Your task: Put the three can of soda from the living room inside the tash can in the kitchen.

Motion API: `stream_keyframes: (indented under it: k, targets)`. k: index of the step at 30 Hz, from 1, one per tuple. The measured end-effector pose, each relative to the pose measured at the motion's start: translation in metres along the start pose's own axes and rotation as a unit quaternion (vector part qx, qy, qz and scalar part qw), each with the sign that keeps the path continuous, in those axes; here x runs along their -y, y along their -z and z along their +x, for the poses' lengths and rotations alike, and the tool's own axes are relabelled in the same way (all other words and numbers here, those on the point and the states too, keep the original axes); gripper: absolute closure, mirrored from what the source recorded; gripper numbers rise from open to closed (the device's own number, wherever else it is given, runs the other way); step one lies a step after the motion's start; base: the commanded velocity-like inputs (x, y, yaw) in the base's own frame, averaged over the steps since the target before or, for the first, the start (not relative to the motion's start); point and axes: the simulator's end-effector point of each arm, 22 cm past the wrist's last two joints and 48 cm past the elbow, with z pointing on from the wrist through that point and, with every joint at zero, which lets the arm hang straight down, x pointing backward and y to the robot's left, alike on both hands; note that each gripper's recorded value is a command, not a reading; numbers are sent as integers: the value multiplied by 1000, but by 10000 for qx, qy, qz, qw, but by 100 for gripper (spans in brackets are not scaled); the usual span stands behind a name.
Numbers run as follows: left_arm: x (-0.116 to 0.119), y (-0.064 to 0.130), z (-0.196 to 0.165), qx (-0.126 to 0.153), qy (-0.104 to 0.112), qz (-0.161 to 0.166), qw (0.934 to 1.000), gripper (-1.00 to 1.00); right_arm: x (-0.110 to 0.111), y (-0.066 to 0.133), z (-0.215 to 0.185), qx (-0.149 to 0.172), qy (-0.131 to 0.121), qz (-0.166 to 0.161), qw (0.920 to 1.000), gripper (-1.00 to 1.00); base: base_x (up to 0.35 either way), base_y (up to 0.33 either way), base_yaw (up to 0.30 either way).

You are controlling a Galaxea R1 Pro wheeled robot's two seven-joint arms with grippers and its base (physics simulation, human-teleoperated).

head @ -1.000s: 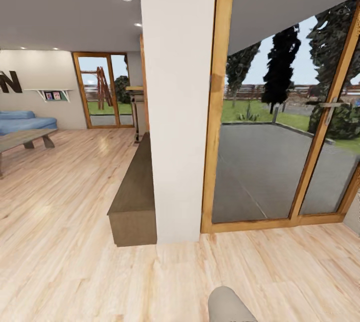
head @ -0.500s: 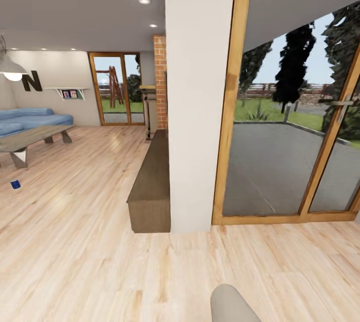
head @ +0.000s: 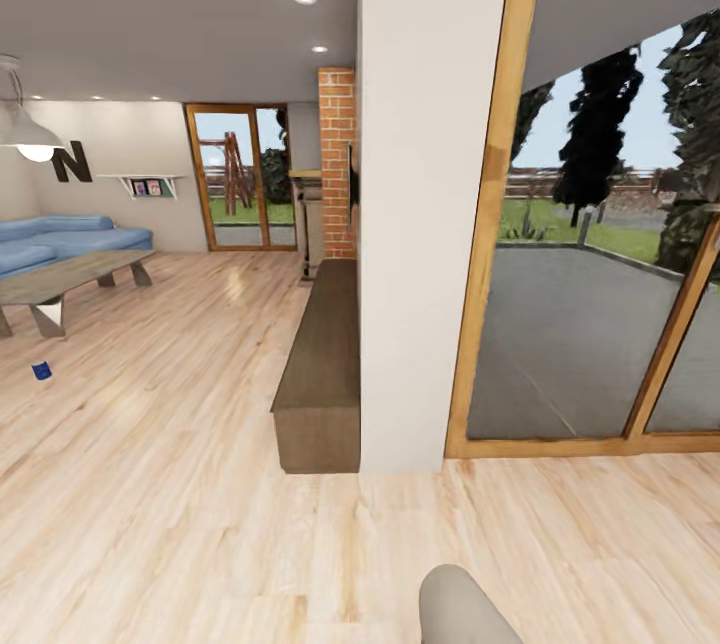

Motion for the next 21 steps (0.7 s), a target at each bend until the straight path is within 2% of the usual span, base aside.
stream_keyframes:
  k: [2, 5, 8, 9, 10, 11, 13, 14, 15, 16, 17, 21]
  targets:
    - [-1, -1, 0, -27, 6, -7, 10000, -100, 0, -3, -6, 68, 12, -3, 10000, 100, 262, 182, 1]
    - [-3, -7, 2, -232, 65, -29, 9997, -100, 1, -9, -18, 189, 37, -4, 9998, 100, 270, 176, 0]
    - [0, -17, -18, -161, 85, 2, 9998, -100, -1, -18, -35, 335, 110, -66, 9994, 100, 279, 166, 0]
    - [2, -22, -27, -149, 105, 21, 9998, -100, -4, -28, -49, 392, 105, -88, 9991, 100, 282, 161, 0]
    - [5, -29, -44, -103, 130, 51, 9998, -100, -9, -46, -65, 280, -36, -95, 9996, 100, 283, 160, 0]
    - [6, -31, -51, -67, 132, 61, 9999, -100, -11, -56, -86, 391, 1, -130, 9992, 100, 283, 159, 0]
    - [8, -35, -66, 28, 135, 78, 9999, -100, -13, -70, -121, 479, -100, -121, 9987, 100, 284, 159, 0]
    - [6, -38, -76, 93, 139, 71, 9998, -100, -17, -78, -137, 312, -127, -149, 9993, 100, 284, 161, 0]
    - [6, -38, -79, 109, 147, 67, 9998, -100, -26, -81, -155, 461, 14, -281, 9985, 100, 283, 163, 0]
    - [5, -39, -81, 121, 163, 61, 9998, -100, -29, -82, -169, 621, 37, -315, 9976, 100, 283, 164, 0]
    - [5, -40, -85, 130, 183, 59, 9997, -100, -27, -82, -175, 656, -17, -271, 9975, 100, 284, 163, 0]
    - [8, -48, -114, 244, 274, 95, 9993, -100, -40, -85, -189, 718, 7, -344, 9968, 100, 287, 159, 0]
